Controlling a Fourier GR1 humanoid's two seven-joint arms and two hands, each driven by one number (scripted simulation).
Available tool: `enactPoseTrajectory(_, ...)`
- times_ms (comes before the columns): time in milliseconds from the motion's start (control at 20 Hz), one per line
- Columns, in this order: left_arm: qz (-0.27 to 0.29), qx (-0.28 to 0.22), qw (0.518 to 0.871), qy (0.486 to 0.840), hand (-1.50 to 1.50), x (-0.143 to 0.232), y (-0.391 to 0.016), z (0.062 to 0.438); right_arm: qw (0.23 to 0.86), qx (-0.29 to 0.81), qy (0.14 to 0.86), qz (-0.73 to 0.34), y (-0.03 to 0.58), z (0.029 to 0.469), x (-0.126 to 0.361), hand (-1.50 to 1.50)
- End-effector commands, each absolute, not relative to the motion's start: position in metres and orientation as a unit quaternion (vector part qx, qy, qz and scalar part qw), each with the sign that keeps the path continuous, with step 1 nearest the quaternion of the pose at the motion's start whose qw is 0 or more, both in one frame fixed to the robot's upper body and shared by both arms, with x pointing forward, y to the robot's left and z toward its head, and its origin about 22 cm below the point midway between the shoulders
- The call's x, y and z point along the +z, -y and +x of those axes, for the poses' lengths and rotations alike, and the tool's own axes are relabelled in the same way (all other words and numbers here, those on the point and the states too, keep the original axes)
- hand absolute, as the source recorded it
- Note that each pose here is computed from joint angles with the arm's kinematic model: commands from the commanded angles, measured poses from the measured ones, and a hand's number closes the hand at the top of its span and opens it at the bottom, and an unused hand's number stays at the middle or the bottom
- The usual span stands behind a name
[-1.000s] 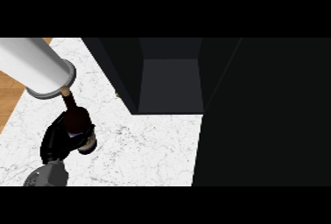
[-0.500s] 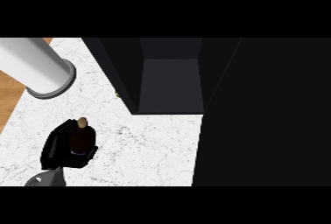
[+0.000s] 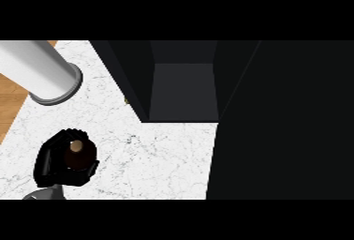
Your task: Pick up the wine, place it into the cabinet and close the cabinet
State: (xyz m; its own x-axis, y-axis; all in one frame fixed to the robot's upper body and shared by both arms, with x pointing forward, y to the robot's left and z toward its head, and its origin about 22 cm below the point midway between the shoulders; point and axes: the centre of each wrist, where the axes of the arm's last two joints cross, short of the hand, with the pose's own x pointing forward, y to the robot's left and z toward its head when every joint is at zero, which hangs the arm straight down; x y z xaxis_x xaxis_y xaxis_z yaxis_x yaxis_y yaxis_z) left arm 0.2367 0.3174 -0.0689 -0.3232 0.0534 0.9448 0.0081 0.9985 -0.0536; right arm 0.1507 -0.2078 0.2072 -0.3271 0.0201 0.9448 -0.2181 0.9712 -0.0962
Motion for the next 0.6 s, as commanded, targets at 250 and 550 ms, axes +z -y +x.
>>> enactPoseTrajectory(250,-0.095,0.021,0.564,0.820,1.50,-0.002,-0.285,0.235,0.563,0.105,0.816,0.078,0.217,0.131,0.216,-1.50)
enactPoseTrajectory(550,-0.106,-0.001,0.563,0.819,1.50,0.022,-0.252,0.232,0.557,0.108,0.819,0.088,0.219,0.117,0.223,-1.50)
